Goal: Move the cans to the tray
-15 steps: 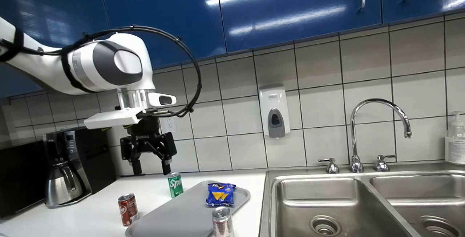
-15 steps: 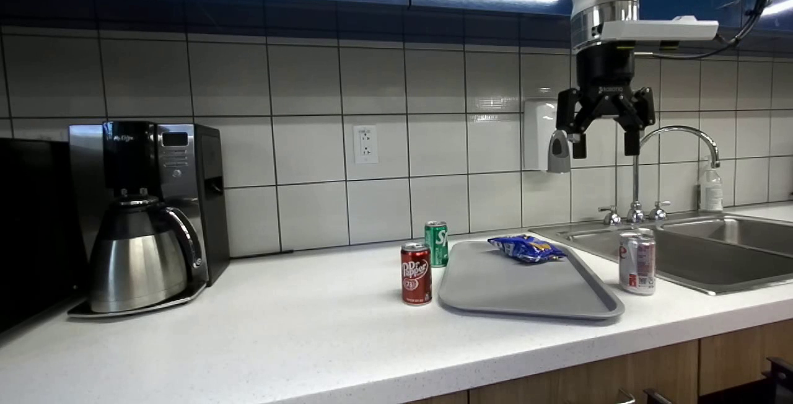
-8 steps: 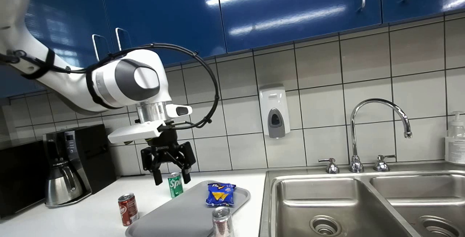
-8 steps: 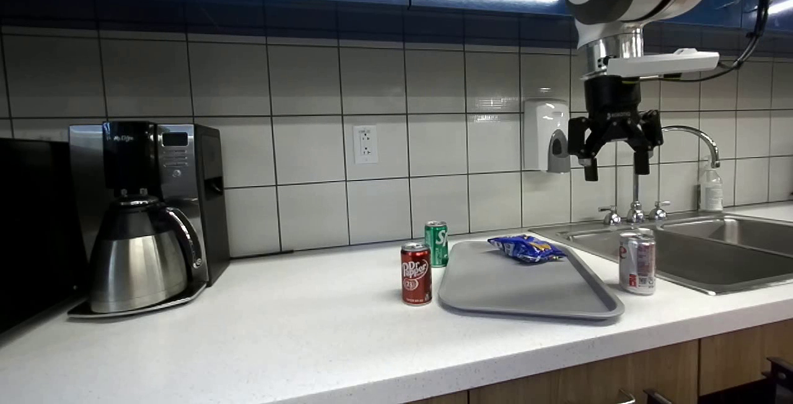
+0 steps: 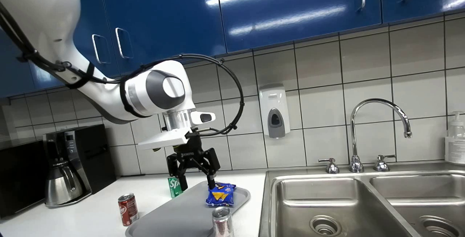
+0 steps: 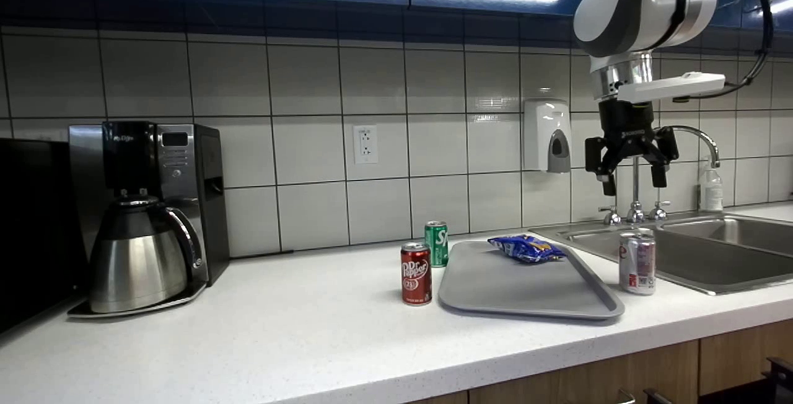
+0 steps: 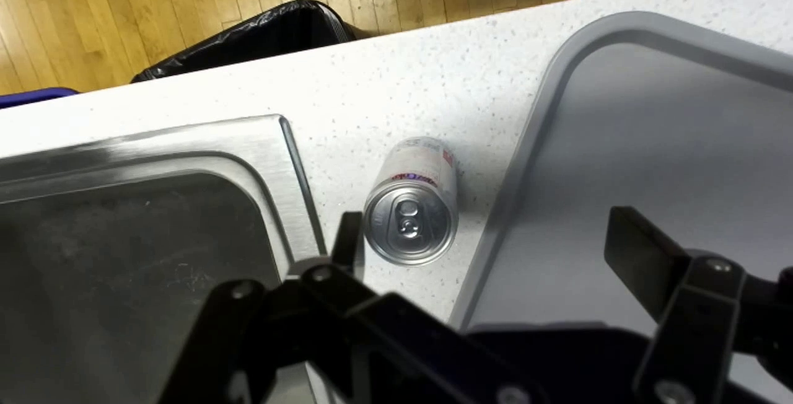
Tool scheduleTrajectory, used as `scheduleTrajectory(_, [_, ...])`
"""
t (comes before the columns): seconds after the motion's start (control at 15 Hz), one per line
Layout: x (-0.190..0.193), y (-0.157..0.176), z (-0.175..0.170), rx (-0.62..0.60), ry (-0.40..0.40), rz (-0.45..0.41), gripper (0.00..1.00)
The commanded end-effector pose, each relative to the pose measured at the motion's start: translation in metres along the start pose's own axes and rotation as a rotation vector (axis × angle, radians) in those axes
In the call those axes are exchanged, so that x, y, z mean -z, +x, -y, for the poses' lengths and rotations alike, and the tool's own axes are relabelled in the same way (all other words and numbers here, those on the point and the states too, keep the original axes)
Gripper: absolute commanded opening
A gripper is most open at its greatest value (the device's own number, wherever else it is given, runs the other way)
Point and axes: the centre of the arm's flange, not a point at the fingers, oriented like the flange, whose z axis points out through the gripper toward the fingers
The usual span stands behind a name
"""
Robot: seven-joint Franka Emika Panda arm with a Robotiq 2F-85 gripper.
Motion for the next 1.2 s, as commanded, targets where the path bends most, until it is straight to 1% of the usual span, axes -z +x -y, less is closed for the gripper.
scheduleTrajectory(0.0, [-0.014,0.024,-0.019,-0.013,-0.001,0.003,1.0])
scheduleTrajectory(0.53, [-0.049,0.042,-0.041,-0.041,0.007,0.036,1.0])
scheduleTrajectory(1.13, [-0.08,0.045,-0.04,-0.048,0.015,0.032,1.0])
